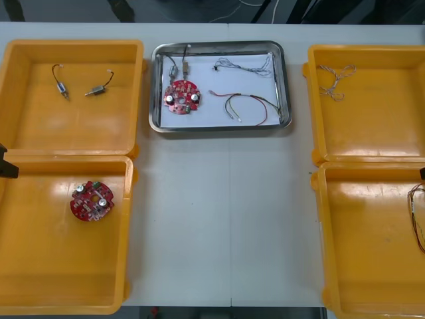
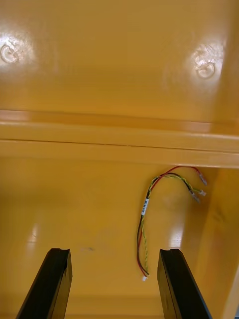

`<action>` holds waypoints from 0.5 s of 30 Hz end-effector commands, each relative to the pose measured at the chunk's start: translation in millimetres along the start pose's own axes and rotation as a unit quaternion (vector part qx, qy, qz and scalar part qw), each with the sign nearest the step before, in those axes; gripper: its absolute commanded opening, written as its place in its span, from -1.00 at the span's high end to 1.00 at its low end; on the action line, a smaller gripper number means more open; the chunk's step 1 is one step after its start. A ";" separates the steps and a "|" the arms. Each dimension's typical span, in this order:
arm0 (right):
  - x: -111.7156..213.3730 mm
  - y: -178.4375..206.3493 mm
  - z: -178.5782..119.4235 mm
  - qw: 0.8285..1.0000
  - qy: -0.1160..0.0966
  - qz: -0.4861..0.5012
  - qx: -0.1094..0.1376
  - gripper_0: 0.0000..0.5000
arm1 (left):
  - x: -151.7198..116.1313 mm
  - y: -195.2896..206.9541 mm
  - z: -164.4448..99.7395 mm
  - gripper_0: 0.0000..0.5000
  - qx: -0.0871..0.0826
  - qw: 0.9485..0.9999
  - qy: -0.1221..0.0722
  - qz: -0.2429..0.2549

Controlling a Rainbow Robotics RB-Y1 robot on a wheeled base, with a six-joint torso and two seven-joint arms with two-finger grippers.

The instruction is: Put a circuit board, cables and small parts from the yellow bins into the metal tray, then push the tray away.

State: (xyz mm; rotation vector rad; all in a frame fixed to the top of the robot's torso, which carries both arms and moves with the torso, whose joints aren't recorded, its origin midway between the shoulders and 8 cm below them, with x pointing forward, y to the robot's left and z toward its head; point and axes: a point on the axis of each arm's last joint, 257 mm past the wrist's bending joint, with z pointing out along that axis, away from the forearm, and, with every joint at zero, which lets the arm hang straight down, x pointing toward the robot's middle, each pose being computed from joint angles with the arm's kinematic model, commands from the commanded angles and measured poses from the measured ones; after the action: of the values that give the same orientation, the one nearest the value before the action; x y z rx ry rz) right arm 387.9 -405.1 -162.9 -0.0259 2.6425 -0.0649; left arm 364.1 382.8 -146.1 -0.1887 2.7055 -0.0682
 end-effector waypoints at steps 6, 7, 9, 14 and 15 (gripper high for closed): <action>0.6 -9.1 -8.0 0.998 0.000 0.059 0.006 -1.00 | -6.7 9.0 -13.4 -1.00 -0.018 0.999 -0.015 0.039; 0.6 -8.7 -8.0 0.998 0.000 0.059 0.005 -1.00 | -6.7 9.0 -13.4 -1.00 -0.018 0.999 -0.015 0.039; 2.5 -6.8 -6.6 0.998 0.003 0.057 0.003 -1.00 | -6.7 9.0 -13.4 -1.00 -0.018 0.999 -0.015 0.039; 6.4 -3.1 -3.9 0.999 0.009 0.052 0.000 -1.00 | -6.7 9.0 -13.4 -1.00 -0.018 0.999 -0.015 0.039; 6.4 -3.1 -3.9 0.999 0.009 0.052 0.000 -1.00 | -6.7 9.0 -13.4 -1.00 -0.018 0.999 -0.015 0.039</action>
State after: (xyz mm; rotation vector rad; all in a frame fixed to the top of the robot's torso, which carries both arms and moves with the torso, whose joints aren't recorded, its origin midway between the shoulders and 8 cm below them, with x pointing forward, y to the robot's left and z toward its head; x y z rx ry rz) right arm 386.4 -397.8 -165.0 0.0945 2.6487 0.0080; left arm 364.1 382.8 -146.1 -0.1887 2.7055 -0.0682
